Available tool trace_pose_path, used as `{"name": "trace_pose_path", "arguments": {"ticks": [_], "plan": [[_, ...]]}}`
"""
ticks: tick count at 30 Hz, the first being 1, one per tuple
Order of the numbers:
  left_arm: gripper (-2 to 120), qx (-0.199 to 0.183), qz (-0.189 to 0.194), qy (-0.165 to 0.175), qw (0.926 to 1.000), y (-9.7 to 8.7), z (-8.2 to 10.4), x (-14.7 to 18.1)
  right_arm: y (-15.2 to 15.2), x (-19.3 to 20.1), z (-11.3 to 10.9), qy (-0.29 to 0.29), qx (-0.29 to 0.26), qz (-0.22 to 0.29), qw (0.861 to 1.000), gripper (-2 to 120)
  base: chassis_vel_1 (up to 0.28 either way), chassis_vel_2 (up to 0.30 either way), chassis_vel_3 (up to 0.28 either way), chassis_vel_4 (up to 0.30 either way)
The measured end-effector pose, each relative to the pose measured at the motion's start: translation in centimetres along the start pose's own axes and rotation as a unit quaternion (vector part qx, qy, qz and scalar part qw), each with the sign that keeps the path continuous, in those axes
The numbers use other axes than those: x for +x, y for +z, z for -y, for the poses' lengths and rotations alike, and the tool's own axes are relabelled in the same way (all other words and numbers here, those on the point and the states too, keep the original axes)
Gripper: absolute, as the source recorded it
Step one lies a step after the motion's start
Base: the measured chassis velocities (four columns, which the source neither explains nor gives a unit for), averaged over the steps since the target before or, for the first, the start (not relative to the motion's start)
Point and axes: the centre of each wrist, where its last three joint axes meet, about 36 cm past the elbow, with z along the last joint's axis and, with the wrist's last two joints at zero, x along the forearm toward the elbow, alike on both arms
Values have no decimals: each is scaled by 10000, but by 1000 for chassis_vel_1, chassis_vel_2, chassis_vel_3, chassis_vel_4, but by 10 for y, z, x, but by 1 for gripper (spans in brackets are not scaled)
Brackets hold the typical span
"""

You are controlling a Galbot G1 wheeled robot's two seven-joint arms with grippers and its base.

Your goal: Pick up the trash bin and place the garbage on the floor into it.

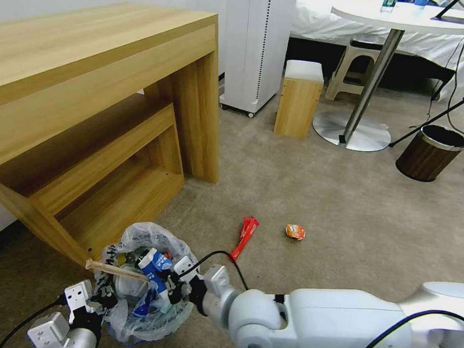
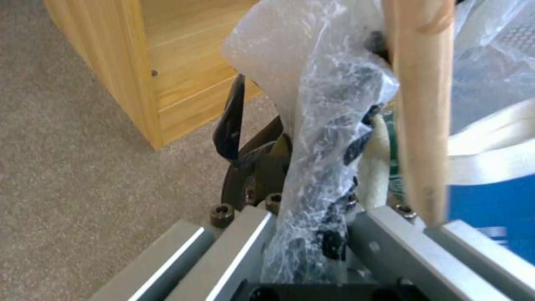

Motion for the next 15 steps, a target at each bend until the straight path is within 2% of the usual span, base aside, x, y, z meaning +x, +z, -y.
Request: {"name": "trace_pose_path", "arguments": {"ticks": [6, 15], "plan": [[0, 0, -1, -14, 10000, 1, -1, -2, -4, -7, -9, -62, -25, 0, 10000, 0, 0, 0, 0, 0], [0, 11, -29, -4, 10000, 4, -2, -6, 2, -5, -9, 33, -79, -139, 9999, 32, 0, 0, 0, 0]]}}
